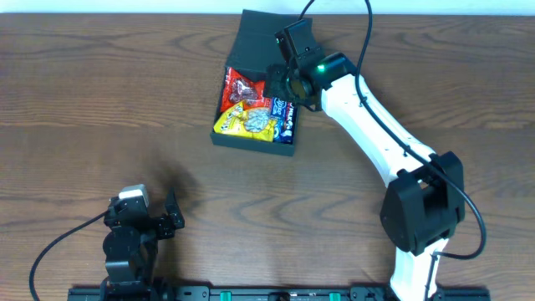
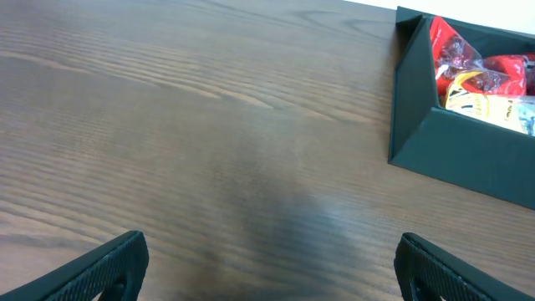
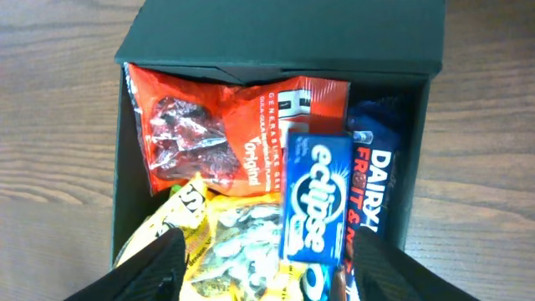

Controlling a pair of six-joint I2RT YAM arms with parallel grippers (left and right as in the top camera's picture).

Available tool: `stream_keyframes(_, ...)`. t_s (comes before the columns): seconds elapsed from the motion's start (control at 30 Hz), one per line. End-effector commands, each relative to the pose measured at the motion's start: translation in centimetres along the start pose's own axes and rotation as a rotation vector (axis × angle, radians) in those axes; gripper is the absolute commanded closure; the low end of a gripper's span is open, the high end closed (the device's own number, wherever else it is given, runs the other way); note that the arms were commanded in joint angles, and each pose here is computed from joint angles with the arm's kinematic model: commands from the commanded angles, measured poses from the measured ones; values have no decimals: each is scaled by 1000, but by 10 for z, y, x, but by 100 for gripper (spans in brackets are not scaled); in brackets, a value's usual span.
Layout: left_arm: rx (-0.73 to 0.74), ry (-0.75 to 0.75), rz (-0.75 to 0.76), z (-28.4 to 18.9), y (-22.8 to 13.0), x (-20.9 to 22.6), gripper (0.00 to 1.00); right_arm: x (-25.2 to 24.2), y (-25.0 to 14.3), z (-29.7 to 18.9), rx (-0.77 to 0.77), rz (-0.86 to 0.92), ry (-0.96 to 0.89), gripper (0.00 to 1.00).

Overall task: Pack container
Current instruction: 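Lower the Eclipse tin into the box beside the Dairy Milk bar, then raise the right gripper and move the left gripper to the box lid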

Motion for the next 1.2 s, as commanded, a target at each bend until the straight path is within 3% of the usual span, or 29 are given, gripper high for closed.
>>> stream_keyframes(0.0, 3, 21, 7, 3, -4, 5, 5, -1, 2, -5, -15, 5, -7, 35)
stream_keyframes(0.6, 4, 18, -9, 3, -4, 4, 5, -37, -19, -10, 135, -9, -33, 36)
stream_keyframes(0.73, 17, -46, -96, 2, -5, -6, 5, -47, -23, -12, 161, -9, -51, 28)
stream_keyframes(0.93, -38, -343, -101, -8, 17, -54, 5, -74, 36, -14, -57, -13, -25, 24)
stream_keyframes(1.07, -148, -306, -102, -8, 43, -51, 5, -93, 80, -24, -226, 17, 15, 27)
stream_keyframes(1.17, -151, -233, -96, -2, 48, -43, 5, -102, 98, -30, -297, 16, 17, 28)
Point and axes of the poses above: each gripper's point midway between its finger pads, its own z axis out along the fingers, its own x axis along the line the jaws close on, y = z × x, the point moved 2 cm from there along -z, back along the fingers, and after that the axes turned 13 degrees about -z, right-handed, at the moved point
